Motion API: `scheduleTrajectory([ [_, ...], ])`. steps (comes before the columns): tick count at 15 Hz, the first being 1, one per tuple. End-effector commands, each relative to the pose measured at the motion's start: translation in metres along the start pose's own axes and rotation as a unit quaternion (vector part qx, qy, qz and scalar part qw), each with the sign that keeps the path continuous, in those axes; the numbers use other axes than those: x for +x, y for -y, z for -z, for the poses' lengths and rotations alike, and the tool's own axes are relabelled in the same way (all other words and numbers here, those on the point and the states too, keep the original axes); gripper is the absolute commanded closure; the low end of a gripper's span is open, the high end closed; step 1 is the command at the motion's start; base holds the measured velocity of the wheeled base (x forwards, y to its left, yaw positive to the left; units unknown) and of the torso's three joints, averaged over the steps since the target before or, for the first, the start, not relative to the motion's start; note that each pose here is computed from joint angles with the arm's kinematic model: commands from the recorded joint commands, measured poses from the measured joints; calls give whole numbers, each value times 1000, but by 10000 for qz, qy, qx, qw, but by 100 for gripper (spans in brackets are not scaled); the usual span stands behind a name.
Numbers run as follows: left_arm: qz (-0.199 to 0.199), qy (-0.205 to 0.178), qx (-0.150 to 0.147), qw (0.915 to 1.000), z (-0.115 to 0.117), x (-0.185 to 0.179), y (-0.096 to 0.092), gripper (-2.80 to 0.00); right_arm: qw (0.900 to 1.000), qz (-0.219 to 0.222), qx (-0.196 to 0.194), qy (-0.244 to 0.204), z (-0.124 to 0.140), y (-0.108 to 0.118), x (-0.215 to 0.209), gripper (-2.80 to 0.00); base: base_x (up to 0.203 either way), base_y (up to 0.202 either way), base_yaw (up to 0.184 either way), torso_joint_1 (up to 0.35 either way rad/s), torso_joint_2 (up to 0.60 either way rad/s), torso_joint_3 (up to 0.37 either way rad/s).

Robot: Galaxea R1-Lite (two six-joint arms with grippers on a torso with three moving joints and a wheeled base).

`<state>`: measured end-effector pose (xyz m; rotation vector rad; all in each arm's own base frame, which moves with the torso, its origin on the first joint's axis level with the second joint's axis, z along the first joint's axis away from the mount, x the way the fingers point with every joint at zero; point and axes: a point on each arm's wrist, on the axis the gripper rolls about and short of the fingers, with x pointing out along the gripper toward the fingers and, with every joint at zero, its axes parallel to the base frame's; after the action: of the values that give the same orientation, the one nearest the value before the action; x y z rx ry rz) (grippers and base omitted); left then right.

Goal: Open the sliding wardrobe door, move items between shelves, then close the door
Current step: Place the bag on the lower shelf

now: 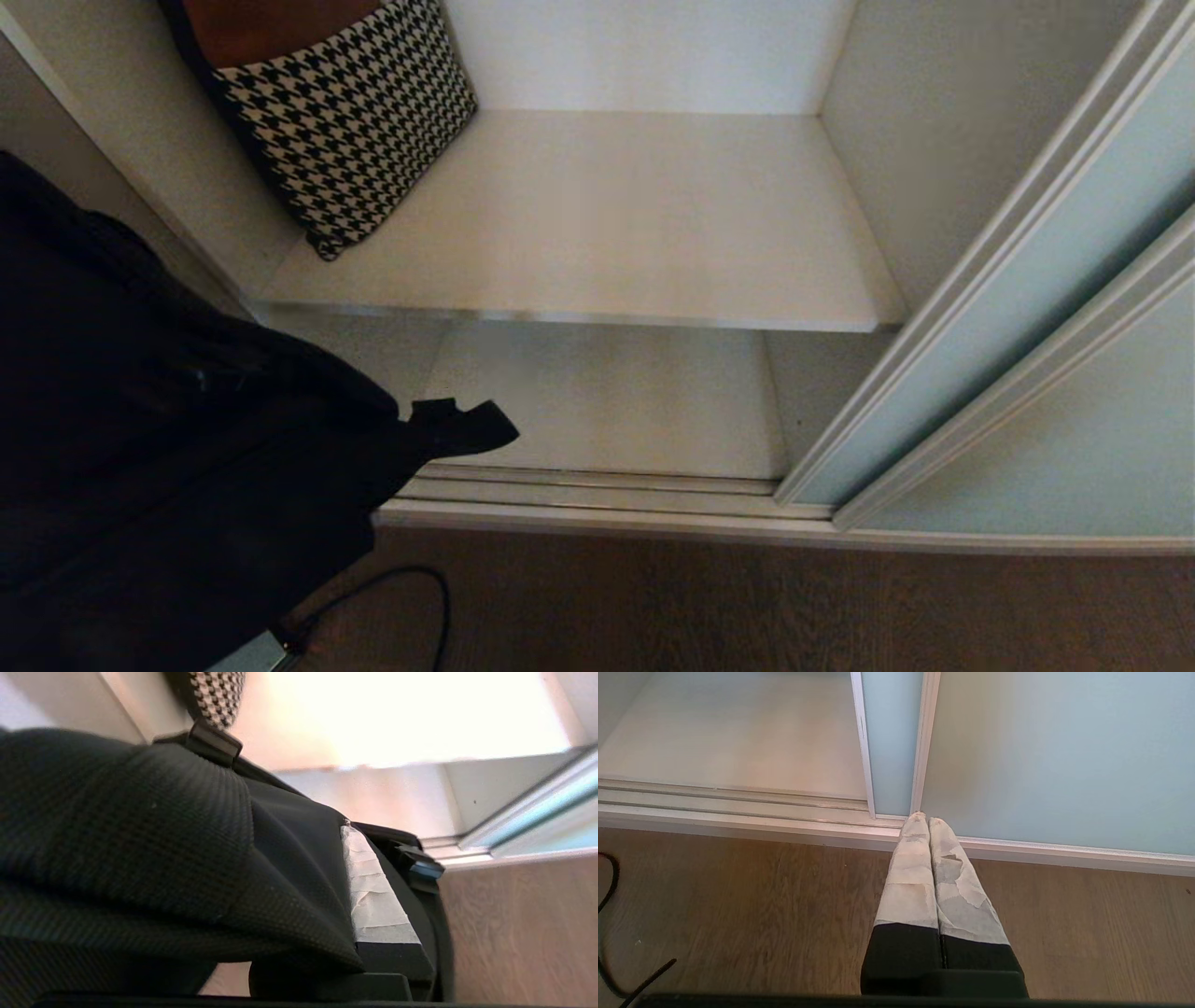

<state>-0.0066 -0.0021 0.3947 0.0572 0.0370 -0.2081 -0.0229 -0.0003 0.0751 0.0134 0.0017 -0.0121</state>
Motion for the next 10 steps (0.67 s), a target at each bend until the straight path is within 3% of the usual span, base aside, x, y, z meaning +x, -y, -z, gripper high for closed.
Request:
scheduleTrajectory([
  [1, -41, 238, 18, 9997, 14, -39, 10, 0, 10000, 1, 2, -6, 0, 0, 0, 0, 0, 0, 0, 0, 0, 0],
  [7, -192, 408, -66, 9990, 36, -81, 26, 0, 10000, 1, 2, -3, 0, 0, 0, 0, 0, 0, 0, 0, 0, 0],
  [10, -172, 196, -133, 9996, 53, -94, 33, 0, 10000, 1, 2, -4, 0, 0, 0, 0, 0, 0, 0, 0, 0, 0],
])
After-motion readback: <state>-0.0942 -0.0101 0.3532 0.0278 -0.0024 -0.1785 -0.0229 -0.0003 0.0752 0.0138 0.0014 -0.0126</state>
